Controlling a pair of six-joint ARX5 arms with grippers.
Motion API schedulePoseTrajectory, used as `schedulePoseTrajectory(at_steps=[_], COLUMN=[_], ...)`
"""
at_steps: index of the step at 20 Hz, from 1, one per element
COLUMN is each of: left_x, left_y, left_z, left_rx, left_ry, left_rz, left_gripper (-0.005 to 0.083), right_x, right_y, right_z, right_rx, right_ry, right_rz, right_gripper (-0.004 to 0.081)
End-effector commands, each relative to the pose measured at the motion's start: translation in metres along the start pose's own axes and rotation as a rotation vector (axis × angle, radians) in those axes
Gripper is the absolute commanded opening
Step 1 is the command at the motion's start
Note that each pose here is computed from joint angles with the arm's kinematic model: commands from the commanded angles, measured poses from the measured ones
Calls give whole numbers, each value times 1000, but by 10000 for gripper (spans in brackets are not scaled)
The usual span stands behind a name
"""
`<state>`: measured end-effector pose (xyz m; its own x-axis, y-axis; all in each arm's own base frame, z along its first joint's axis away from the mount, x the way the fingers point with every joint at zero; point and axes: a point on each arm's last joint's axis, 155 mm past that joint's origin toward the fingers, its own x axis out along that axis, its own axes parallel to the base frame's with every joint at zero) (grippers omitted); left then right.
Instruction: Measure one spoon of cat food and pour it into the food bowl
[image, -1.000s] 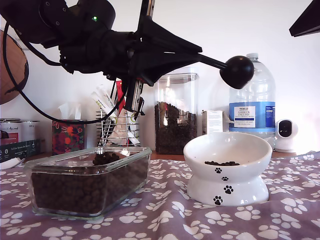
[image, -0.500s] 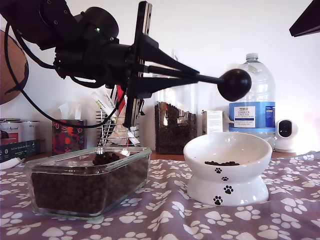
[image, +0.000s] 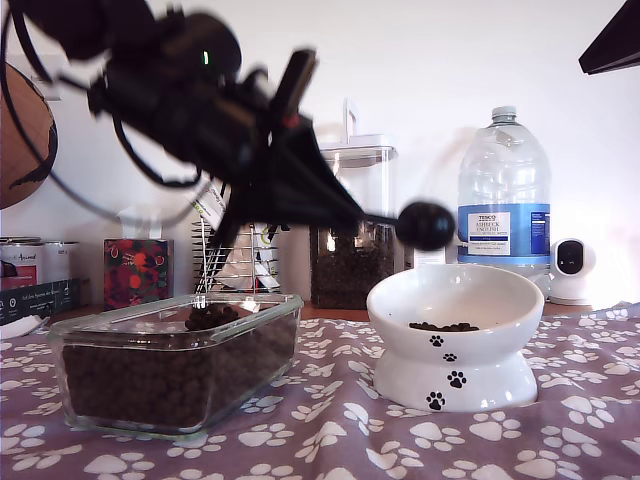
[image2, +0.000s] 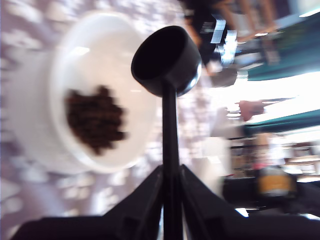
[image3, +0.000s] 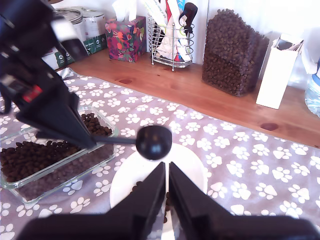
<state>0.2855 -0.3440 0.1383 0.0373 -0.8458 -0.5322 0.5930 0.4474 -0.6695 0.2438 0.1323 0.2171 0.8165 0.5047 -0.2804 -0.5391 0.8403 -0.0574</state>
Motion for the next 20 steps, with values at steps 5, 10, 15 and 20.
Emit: schedulePoseTrajectory(at_steps=[5, 10, 15, 20], left_x=[-55, -107, -141, -155], left_y=[-24, 0, 19, 48], left_z=[23, 18, 11, -6], left_rx=[311, 374, 376, 390], left_ry=[-108, -115, -130, -232], left_rz=[251, 552, 740, 869], left_gripper=[-21, -21, -21, -21], right_x=[-1, 2, 19, 37], right_y=[-2, 15, 41, 65], right_z=[5, 10, 11, -6], right_rx=[0, -4, -4, 39], right_ry=[-6, -29, -25, 41], right_rz=[-4, 89, 247, 392], right_gripper=[-11, -11, -11, -11])
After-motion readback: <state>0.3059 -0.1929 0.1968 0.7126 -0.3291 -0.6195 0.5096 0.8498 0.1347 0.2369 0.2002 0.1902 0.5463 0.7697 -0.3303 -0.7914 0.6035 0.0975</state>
